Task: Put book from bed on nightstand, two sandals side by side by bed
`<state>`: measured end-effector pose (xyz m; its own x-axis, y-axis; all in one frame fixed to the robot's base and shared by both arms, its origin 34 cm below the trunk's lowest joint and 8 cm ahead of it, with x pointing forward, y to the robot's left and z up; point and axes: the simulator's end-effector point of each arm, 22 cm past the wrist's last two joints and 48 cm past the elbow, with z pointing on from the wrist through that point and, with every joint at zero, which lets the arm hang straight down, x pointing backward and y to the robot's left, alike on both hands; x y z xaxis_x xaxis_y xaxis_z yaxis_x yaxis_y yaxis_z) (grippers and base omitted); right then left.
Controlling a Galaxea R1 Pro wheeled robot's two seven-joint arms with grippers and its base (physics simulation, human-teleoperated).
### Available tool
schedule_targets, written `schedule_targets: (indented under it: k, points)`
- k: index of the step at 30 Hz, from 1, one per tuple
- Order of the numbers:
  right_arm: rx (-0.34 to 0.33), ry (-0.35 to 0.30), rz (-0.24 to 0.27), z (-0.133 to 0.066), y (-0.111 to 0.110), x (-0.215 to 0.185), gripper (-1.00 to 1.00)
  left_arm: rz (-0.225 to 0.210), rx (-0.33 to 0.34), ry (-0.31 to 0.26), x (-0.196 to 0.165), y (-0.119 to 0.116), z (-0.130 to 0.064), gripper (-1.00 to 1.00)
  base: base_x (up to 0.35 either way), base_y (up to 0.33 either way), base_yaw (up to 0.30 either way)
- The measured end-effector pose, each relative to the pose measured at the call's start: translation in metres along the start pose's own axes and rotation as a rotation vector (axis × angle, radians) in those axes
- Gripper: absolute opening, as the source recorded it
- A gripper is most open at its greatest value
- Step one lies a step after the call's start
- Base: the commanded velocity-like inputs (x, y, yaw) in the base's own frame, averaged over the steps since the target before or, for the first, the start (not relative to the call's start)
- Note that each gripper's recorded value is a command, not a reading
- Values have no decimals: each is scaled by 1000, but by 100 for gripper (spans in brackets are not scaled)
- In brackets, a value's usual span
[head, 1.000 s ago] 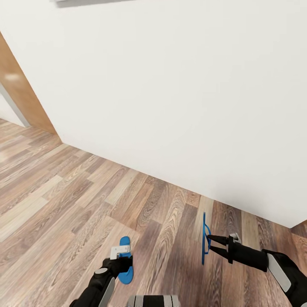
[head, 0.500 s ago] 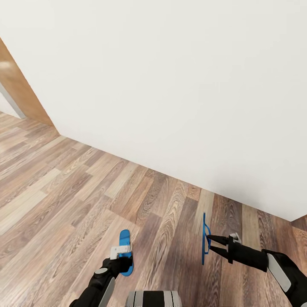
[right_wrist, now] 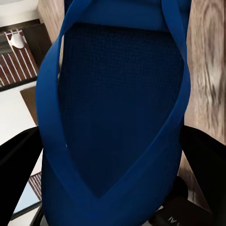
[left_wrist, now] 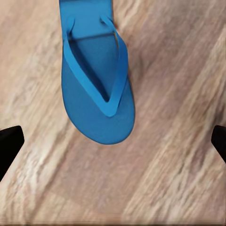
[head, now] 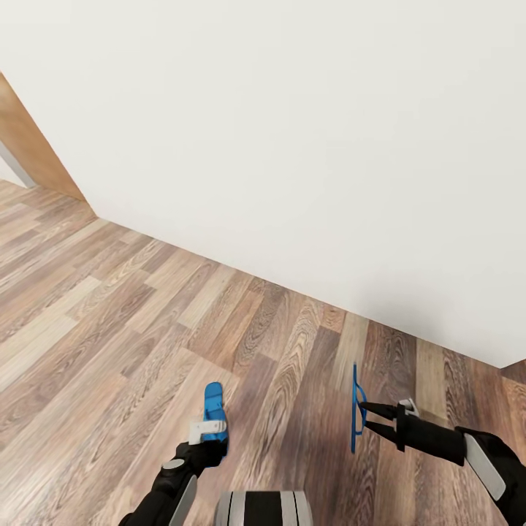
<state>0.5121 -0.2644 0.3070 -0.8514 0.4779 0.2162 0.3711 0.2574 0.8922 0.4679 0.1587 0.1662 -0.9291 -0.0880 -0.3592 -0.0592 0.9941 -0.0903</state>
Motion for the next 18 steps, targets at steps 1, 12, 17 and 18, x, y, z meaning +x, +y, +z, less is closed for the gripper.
schedule_targets:
  k: [1, 12, 17, 18]
  points:
    - [2, 1, 3, 0, -2, 0, -100, 0, 0, 4, 2, 0, 1, 100, 0, 0, 0]
    - [23, 13, 41, 5, -23, 4, -100, -3, -3, 49, 23, 2, 12, 100, 0, 0, 0]
    - [32, 18, 59, 8, -33, 6, -100, -4, -5, 69, 32, 3, 17, 100, 0, 0, 0]
    - [34, 19, 62, 8, -35, 6, -100, -4, -5, 73, 34, 3, 18, 100, 0, 0, 0]
